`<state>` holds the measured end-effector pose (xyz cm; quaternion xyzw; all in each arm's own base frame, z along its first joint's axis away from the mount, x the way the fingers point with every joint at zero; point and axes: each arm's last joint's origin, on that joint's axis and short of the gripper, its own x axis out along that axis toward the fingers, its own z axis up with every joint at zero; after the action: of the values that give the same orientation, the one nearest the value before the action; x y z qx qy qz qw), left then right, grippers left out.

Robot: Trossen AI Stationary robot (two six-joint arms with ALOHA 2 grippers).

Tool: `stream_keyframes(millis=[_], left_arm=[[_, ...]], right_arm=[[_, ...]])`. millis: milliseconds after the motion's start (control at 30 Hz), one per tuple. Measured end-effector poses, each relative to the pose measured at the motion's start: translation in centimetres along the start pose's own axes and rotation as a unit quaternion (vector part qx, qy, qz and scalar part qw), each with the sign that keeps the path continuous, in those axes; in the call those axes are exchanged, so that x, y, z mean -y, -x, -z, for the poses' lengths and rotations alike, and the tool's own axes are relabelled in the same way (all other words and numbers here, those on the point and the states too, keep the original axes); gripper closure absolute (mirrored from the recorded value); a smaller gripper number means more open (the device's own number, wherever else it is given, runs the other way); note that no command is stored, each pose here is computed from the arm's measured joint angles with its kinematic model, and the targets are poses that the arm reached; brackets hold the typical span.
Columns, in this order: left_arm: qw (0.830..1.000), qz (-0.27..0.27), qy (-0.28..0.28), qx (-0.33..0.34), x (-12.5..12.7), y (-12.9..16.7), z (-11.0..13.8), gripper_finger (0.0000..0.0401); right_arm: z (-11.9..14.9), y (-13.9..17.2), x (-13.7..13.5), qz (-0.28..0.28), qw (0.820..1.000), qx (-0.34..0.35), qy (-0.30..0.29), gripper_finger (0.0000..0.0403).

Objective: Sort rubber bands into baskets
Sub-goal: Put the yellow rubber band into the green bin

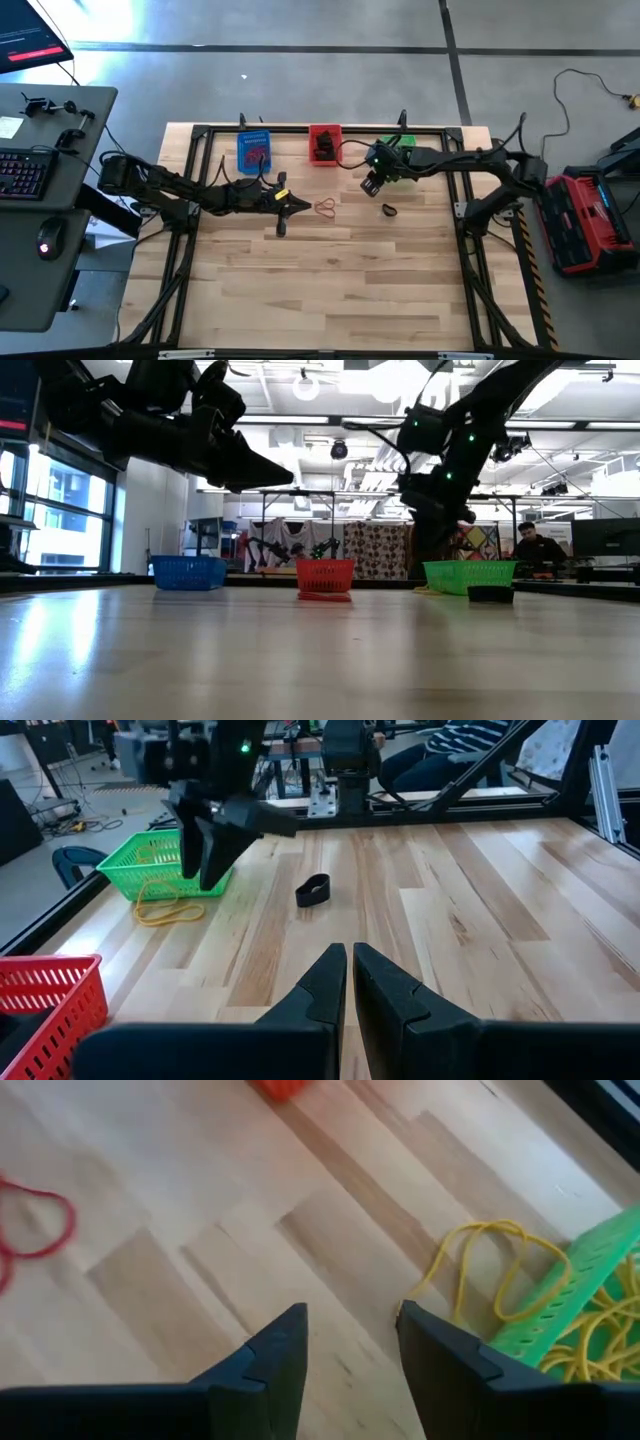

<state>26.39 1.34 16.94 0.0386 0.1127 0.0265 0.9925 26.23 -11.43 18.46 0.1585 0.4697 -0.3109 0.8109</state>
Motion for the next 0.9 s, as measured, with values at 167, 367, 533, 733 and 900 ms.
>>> stream_keyframes(millis=[167,367,533,733,900], left_arm=[[1.0,-0.001,0.0,0.0,0.0,0.0,0.0,0.0388],[1.0,-0.003,0.0,0.0,-0.1,0.0,0.0,0.0388],[1.0,-0.002,0.001,0.0,-0.1,0.0,0.0,0.0388],[1.0,-0.002,0.002,0.0,-0.1,0.0,0.0,0.0388],[1.0,-0.002,0.002,-0.002,-0.1,0.0,0.0,0.0388]], right_arm=[[-0.7,-0.3,0.4,0.019,0.999,-0.01,0.031,0.0258],[-2.4,-0.5,0.2,0.046,0.99,-0.05,0.12,0.0258],[-3.2,-2.3,0.6,0.052,0.974,-0.116,0.186,0.0259],[-3.6,-4.3,1.1,0.043,0.95,-0.162,0.265,0.0259],[-3.6,-5.2,1.7,0.035,0.943,-0.175,0.281,0.0259]])
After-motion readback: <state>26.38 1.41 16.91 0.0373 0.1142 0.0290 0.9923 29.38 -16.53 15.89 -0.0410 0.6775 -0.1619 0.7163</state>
